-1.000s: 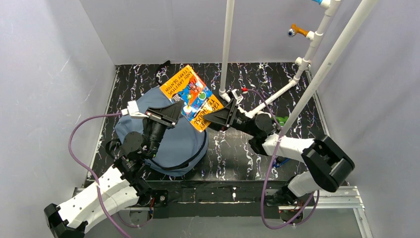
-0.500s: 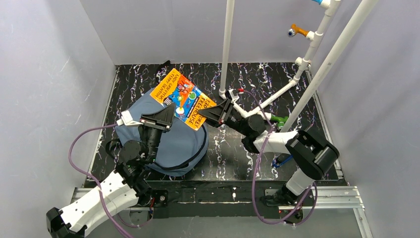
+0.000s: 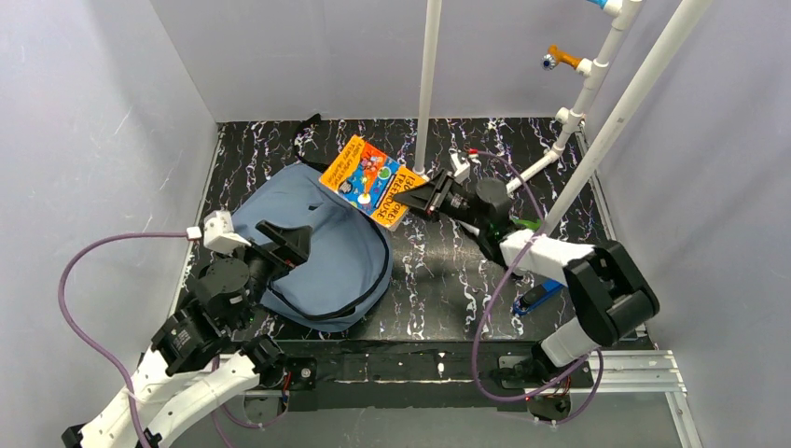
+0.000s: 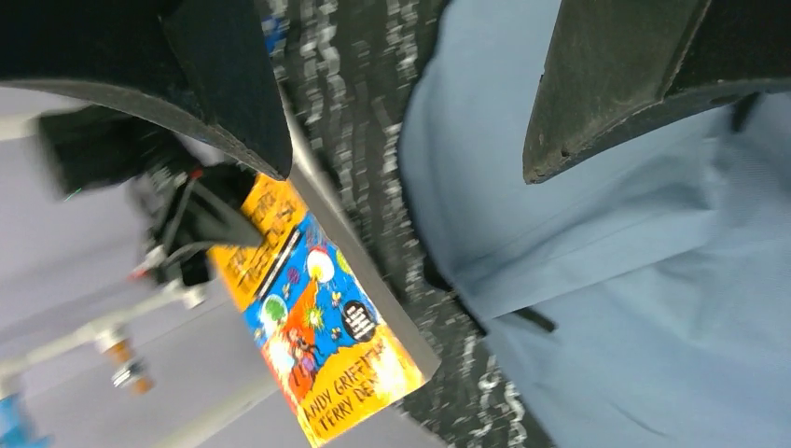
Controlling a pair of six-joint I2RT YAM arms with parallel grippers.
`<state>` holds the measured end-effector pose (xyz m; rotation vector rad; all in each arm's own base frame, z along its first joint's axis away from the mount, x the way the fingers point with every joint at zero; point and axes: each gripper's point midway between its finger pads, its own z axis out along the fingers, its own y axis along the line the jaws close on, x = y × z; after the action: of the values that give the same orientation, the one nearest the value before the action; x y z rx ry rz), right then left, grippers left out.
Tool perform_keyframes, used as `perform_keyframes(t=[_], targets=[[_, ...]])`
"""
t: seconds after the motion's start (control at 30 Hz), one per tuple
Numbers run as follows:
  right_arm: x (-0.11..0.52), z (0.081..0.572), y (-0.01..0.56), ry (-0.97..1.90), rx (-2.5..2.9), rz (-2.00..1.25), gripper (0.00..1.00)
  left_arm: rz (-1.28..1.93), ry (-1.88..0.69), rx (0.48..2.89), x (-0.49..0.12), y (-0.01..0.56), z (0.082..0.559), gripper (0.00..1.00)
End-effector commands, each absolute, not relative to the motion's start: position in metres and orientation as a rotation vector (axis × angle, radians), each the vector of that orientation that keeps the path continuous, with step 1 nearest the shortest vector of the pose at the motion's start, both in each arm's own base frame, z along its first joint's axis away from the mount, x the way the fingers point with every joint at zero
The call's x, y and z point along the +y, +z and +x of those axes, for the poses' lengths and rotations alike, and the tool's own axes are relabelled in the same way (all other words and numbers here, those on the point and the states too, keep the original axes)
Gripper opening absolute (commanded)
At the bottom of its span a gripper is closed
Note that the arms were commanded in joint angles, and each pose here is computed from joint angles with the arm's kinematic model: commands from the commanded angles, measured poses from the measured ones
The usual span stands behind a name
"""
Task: Pack the student bag
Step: Place the book in the student bag.
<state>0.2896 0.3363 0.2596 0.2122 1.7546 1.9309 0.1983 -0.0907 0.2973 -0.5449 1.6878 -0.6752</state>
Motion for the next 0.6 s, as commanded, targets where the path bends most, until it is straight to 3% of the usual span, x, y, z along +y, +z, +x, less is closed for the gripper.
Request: perform_keyframes(t=[0.0,0.17,0.33,0.57], targets=[[0.332,0.282,0.245,1.47,2.027,-0.186,0.01,-0.193,-0.384,1.941,-0.084,0.259,0.184,0.92],[0.274,0.299,0.249,0.919,2.096,-0.264,0.01,0.305,-0.415,2.082,-0.143,0.255,0.184,0.85],[0.219,0.301,0.256,0.557,2.128,-0.291,0.01,0.695,-0.498,2.297,-0.199,0.224,0.171,0.76],[0.192,0.281,0.254,0.481,2.123,-0.283,0.01,1.031,0.107,2.172,-0.22,0.183,0.18,0.92]])
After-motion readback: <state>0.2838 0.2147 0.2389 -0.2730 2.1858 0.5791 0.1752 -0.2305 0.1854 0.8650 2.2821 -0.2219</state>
